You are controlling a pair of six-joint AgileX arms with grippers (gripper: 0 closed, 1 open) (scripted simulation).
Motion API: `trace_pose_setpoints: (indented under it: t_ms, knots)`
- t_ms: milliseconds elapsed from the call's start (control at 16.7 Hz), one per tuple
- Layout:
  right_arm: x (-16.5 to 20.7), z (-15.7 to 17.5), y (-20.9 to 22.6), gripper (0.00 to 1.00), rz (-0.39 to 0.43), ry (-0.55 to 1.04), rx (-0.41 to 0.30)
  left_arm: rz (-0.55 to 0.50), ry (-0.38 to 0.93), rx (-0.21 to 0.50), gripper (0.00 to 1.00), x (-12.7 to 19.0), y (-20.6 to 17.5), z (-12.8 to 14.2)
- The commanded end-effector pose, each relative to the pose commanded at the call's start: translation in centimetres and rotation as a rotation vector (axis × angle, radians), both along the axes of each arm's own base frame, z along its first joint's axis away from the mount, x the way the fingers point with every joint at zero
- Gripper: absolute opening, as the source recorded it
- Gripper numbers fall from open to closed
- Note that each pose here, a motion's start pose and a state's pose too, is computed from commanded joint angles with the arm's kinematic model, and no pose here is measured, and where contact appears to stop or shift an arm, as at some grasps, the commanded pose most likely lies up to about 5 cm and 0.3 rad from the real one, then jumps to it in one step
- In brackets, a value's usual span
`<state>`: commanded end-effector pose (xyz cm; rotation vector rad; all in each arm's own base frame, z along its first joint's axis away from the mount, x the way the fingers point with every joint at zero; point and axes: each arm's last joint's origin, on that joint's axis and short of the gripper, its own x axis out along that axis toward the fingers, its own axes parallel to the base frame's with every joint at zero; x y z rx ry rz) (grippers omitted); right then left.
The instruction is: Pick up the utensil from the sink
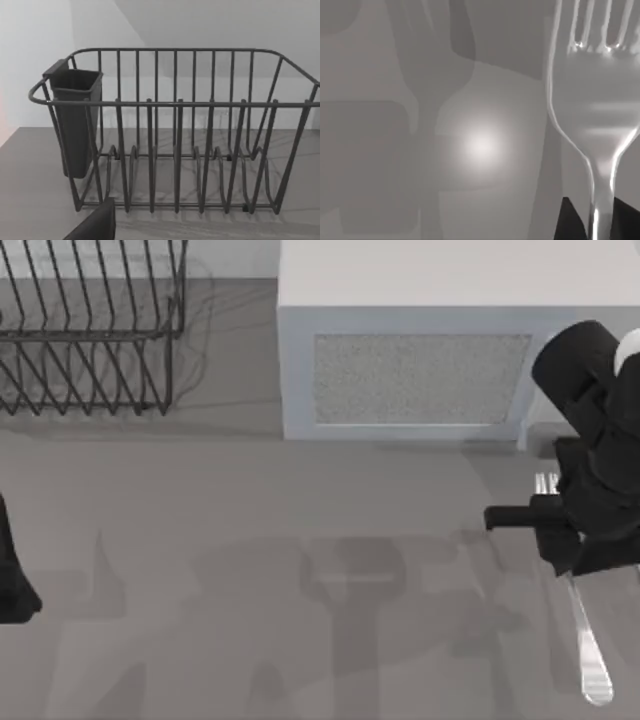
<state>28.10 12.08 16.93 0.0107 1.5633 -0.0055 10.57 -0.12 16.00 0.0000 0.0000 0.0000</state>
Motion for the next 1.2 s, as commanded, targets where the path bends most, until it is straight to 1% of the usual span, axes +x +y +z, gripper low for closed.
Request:
trace_pose_setpoints:
  t_ms: [120,360,1140,1200]
  knots:
    - [-0.20,-0.91,-0.06,0.00,0.000,0.007,-0.003,0.000,0.000,0.000,1.00,0.00,0.00,0.00]
    - [-0.21,-0.93,-0.06,0.00,0.000,0.007,-0.003,0.000,0.000,0.000,1.00,0.00,0.00,0.00]
    - [-0.21,-0.93,-0.06,0.98,0.000,0.007,-0.003,0.000,0.000,0.000,1.00,0.00,0.00,0.00]
    - [-0.21,-0.93,-0.06,1.00,0.000,0.007,-0.003,0.000,0.000,0.000,1.00,0.00,0.00,0.00]
